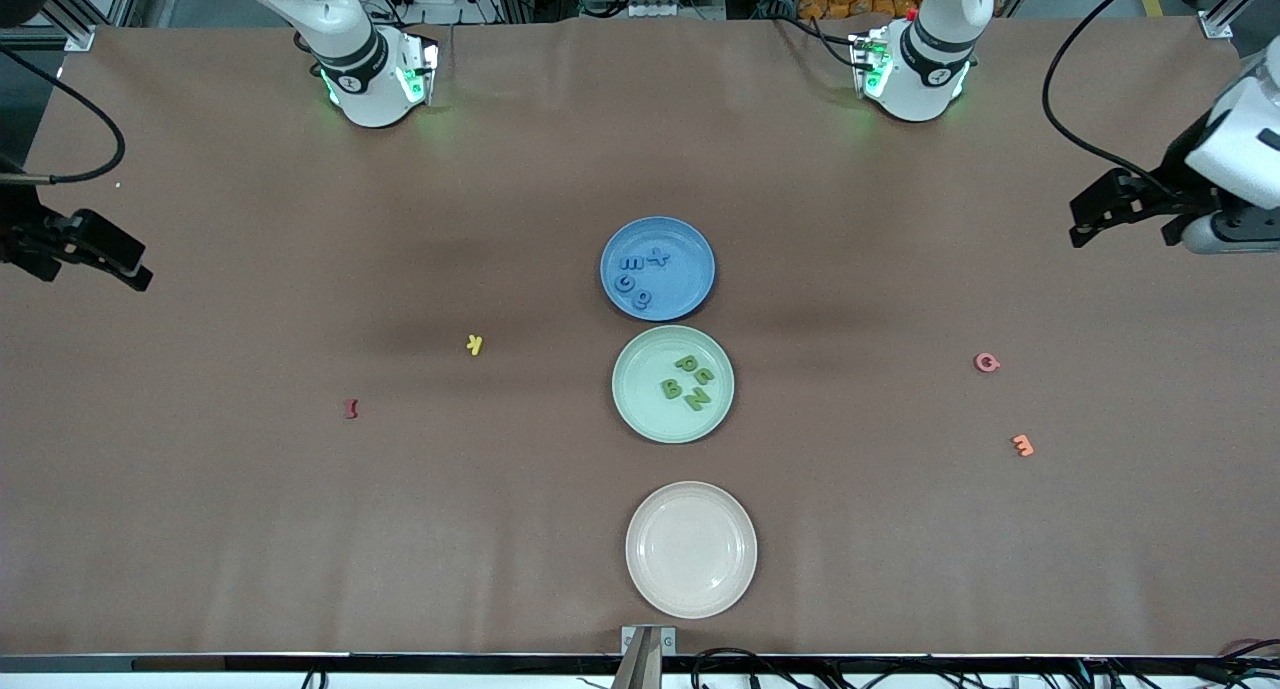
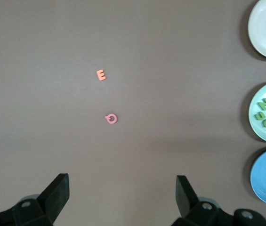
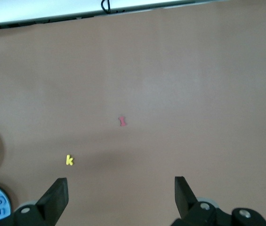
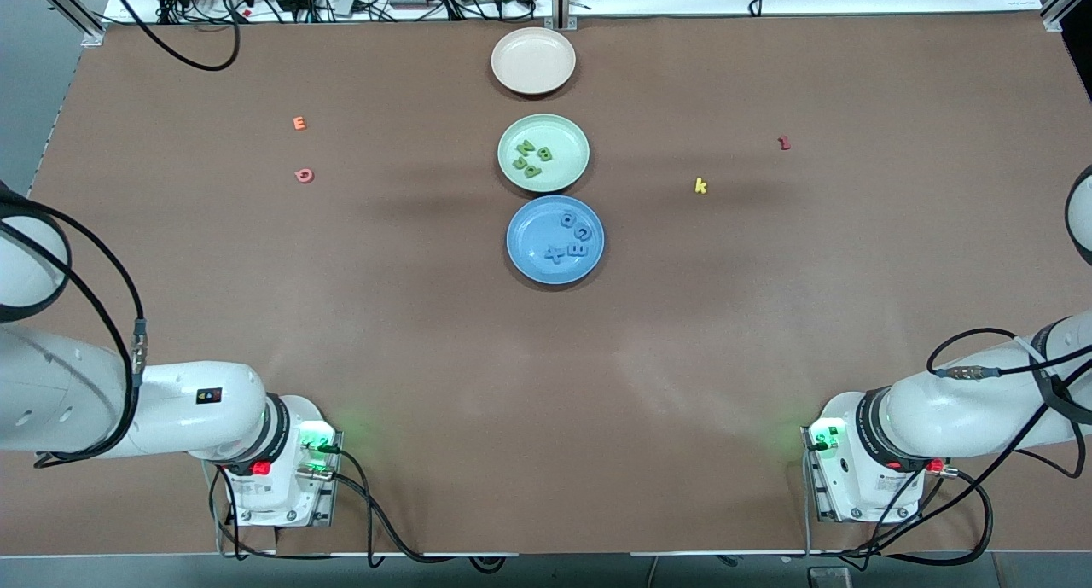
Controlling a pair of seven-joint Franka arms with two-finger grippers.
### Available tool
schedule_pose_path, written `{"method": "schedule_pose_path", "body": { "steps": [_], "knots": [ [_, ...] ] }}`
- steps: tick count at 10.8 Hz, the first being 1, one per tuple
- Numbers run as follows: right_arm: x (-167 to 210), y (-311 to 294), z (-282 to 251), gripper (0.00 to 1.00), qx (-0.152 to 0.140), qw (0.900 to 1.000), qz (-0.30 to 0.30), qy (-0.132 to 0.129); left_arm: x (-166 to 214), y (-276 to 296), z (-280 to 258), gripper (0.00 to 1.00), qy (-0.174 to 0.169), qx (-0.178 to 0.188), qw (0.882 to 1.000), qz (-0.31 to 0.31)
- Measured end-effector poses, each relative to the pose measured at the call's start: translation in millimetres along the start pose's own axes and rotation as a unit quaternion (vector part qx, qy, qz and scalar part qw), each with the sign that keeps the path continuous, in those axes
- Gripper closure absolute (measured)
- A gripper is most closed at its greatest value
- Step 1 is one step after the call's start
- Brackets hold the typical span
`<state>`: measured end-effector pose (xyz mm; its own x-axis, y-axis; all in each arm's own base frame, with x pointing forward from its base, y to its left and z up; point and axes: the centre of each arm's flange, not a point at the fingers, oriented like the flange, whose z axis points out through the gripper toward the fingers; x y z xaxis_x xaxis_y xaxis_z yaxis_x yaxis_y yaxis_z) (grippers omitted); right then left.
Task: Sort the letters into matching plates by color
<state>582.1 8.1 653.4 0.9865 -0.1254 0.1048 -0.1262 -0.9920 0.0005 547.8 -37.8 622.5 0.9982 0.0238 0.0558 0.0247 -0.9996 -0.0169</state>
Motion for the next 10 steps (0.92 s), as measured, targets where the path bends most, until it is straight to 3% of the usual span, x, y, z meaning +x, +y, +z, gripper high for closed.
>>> {"method": "schedule_pose_path", "body": {
  "steps": [4,10],
  "knots": [
    [-26.9,3.0,-17.1,0.00,0.005,1.000,-0.003,-0.013,-2.2,-14.2,-3.9,0.00,0.000,0.001,1.000,-0.013],
    [-28.4,3.5,-11.0,0.00,0.004,1.000,-0.002,-0.018,-3.4,-0.9,-3.2,0.00,-0.002,-0.001,1.000,-0.001]
  ]
}}
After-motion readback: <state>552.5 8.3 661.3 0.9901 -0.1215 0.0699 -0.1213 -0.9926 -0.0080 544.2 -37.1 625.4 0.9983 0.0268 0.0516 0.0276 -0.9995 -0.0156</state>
